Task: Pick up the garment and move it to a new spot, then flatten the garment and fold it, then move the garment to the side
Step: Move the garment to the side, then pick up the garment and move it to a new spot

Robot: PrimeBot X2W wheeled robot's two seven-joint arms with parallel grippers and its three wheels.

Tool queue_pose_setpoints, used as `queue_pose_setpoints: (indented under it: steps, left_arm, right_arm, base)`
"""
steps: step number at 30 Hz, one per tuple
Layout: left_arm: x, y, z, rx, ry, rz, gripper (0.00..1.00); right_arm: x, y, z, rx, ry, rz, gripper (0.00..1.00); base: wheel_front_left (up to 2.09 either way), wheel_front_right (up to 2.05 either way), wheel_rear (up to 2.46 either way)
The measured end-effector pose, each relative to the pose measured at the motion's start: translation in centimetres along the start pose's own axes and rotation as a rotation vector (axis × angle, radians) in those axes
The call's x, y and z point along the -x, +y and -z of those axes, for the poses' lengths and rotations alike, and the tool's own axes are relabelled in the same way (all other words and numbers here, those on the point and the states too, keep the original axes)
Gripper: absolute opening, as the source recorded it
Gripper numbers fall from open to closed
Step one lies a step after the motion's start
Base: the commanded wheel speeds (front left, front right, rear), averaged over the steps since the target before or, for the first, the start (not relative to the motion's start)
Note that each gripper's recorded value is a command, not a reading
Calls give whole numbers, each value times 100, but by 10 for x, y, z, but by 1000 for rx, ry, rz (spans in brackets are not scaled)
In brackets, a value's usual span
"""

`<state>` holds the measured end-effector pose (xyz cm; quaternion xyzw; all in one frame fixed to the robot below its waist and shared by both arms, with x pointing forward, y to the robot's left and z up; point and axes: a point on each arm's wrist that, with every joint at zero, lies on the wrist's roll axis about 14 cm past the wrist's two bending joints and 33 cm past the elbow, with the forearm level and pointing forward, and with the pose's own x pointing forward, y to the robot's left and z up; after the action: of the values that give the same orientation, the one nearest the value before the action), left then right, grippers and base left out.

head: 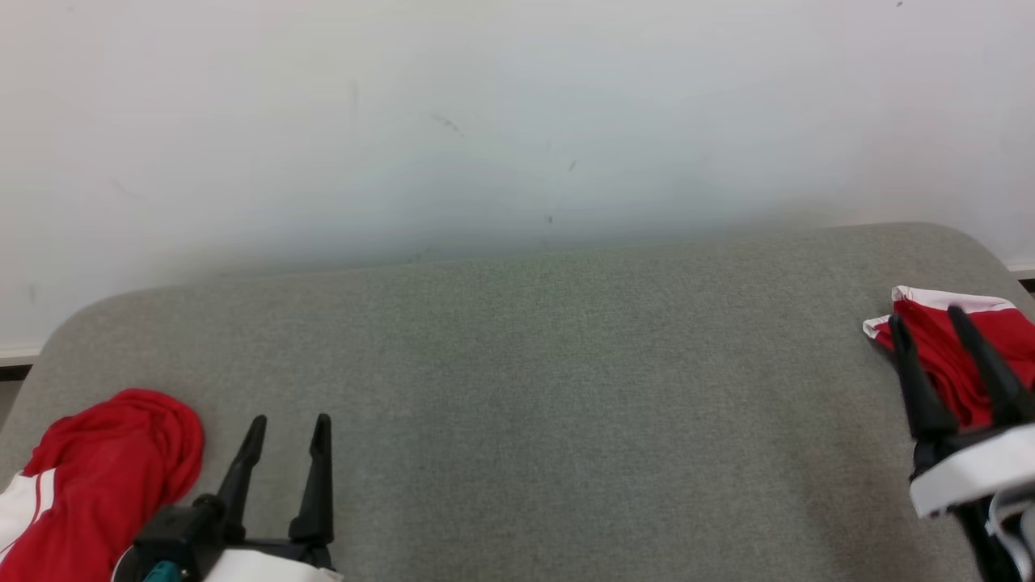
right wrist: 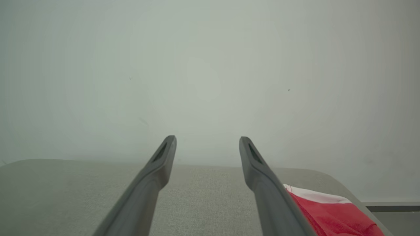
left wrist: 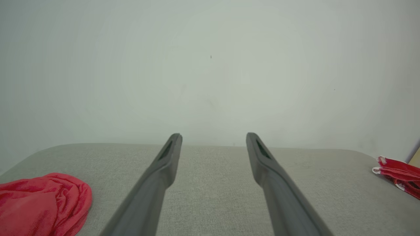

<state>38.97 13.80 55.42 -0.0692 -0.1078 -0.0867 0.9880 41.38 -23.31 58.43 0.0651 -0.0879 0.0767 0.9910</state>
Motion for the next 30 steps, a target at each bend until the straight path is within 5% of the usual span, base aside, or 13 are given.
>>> queue_pose_setpoints:
  steps: [13,30]
  left_arm:
    - [21,5,23,12,74,-31,100]
    - [18,-2,27,32,84,-14,100]
  right_arm:
    - [55,39,30,-112,-32,52,100]
    - [59,47,40,-124,-15,66,100]
  base:
    - [0,0,0]
    - [0,0,0]
